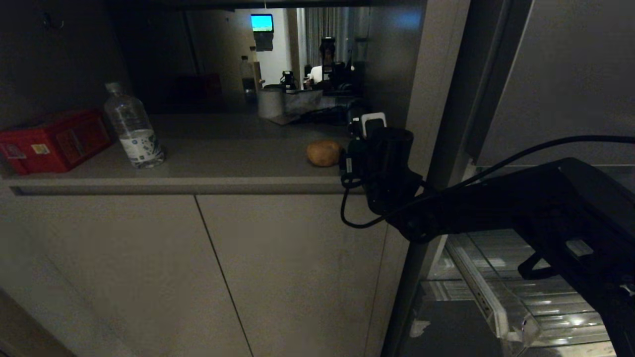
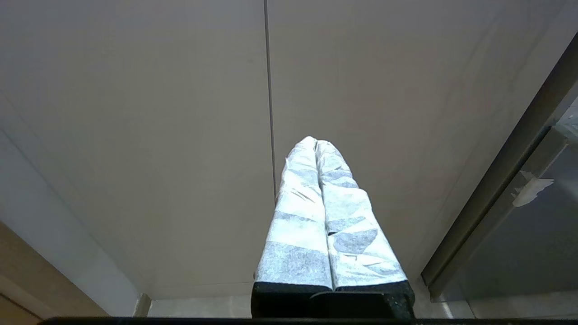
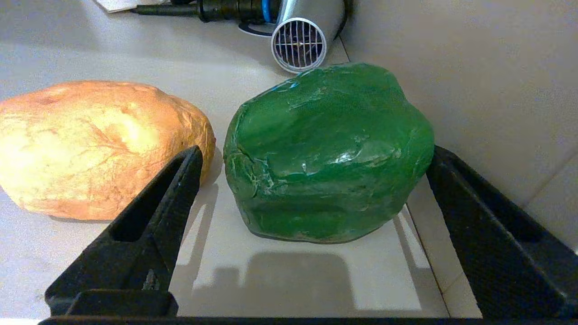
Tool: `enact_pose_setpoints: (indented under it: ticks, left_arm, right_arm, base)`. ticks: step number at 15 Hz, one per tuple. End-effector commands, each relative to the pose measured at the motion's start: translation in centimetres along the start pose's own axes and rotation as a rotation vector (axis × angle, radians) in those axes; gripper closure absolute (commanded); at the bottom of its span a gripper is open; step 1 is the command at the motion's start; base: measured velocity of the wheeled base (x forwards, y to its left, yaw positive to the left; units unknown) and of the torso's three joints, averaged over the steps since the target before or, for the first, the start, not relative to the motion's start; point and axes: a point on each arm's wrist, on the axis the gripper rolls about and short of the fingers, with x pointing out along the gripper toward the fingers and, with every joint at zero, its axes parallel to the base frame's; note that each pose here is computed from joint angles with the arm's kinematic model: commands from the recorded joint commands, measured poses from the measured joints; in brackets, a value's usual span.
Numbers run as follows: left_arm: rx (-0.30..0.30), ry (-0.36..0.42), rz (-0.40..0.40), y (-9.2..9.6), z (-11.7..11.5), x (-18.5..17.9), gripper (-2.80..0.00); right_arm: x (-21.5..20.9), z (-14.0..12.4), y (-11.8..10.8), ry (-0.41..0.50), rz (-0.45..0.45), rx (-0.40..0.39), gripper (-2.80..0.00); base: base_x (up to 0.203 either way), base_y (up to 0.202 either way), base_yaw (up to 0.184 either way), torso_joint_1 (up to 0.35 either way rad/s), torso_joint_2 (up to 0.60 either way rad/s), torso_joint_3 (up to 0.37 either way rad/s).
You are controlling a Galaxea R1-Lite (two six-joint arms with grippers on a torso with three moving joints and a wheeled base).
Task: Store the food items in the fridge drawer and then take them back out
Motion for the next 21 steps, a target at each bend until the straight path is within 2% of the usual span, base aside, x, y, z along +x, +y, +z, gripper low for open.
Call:
enact_pose_setpoints:
  ticks: [1,3,4,14,21]
  left_arm:
    - [0.000,-0.001,0.000,0.0,0.0,0.0,0.00]
    - [0.000,0.001,0.000,0.0,0.0,0.0,0.00]
    - [0.001,-0.001,0.000,0.0,0.0,0.0,0.00]
    - [0.001,0.001,0.000,0.0,0.0,0.0,0.00]
    - [0.001,0.001,0.000,0.0,0.0,0.0,0.00]
  right_arm:
    - [0.0,0.0,0.0,-0.003,-0.002,0.001,-2.80]
    - [0.1,-0.5,0.2,0.005,-0.001,-0.005,-2.80]
    - [0.1,-0.5,0.2,0.006,-0.001,-0.005,0.00]
    - [-0.4,0.6,0.2,-0.012,0.004,0.006,0.00]
    - [-5.2,6.6,0.2,-0.052,0.057,0.042,0.00]
  base:
    - [0.000,0.000,0.000,0.000,0.00,0.000]
    - [0.000,0.000,0.000,0.000,0.00,0.000]
    - [0.000,0.000,0.000,0.000,0.00,0.000]
    - [0.000,0.000,0.000,0.000,0.00,0.000]
    - [0.000,0.000,0.000,0.000,0.00,0.000]
